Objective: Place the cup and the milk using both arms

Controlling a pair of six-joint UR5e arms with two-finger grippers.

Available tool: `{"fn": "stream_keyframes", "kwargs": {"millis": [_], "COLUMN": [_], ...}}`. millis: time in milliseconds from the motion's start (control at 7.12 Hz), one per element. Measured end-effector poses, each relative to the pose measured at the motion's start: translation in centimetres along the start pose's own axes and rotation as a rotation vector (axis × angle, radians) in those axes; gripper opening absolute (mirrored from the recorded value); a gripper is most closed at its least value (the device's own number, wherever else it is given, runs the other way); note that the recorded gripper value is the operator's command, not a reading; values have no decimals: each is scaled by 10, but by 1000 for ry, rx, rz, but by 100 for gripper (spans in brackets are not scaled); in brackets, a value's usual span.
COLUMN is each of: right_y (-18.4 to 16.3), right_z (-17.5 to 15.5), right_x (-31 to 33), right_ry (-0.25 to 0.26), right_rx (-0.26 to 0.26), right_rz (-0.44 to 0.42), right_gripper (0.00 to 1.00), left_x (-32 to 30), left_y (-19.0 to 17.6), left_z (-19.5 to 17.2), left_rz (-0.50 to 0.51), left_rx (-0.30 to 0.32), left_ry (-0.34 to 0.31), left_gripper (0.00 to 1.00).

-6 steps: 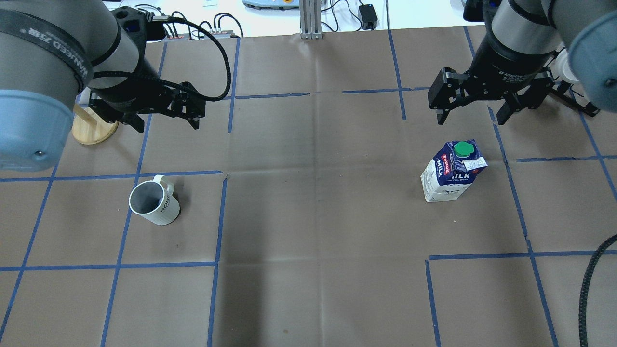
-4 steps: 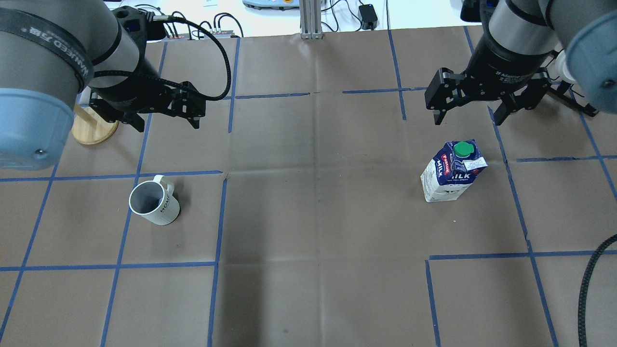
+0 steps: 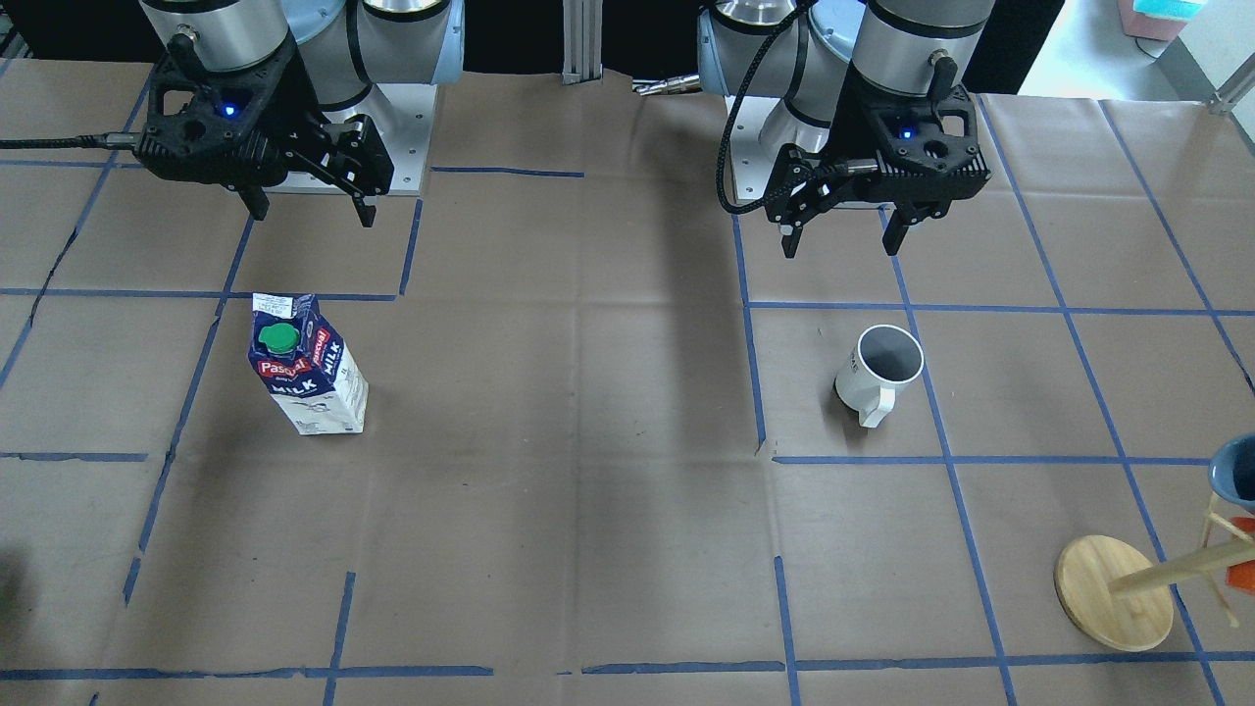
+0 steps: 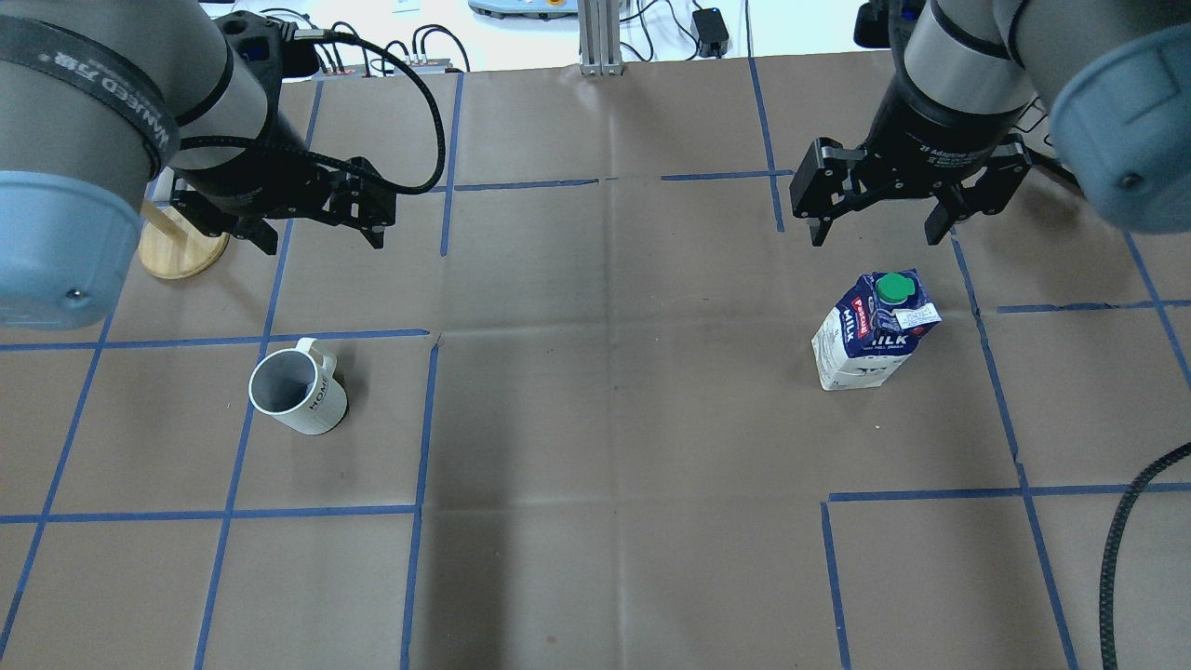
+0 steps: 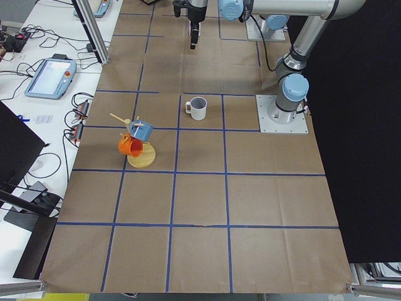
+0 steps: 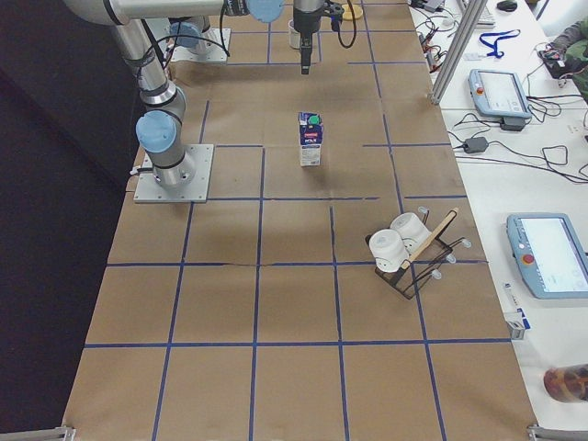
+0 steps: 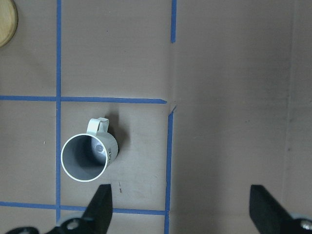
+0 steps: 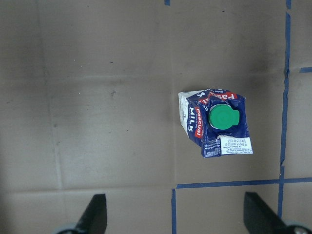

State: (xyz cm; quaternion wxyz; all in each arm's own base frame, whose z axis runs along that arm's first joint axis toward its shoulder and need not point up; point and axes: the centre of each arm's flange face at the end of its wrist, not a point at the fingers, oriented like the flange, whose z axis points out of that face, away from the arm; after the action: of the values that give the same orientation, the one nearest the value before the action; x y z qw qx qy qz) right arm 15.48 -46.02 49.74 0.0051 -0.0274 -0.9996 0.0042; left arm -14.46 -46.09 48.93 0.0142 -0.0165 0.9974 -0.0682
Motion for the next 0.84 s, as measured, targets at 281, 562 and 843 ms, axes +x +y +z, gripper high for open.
{"fn": "stream_keyframes", "kwargs": {"millis": [281,562,843], "right_y": [0,1,2], "right_z": [1,0,-1], "right_x": [-1,-1,-1], "right_ry": [2,3,4], "right_rx": [-2,-1,1], "right_rz": [5,5,5], "right_gripper": [100,100,100], "left_x": [-1,-2,-2], "left_y": [5,7,9], "left_z": [-8,-12,-11], "left_rz": [0,-2,-3], "left_rx": [11,18,5], "left_ry": [-2,-8,-9], "left_gripper": [100,100,100]}}
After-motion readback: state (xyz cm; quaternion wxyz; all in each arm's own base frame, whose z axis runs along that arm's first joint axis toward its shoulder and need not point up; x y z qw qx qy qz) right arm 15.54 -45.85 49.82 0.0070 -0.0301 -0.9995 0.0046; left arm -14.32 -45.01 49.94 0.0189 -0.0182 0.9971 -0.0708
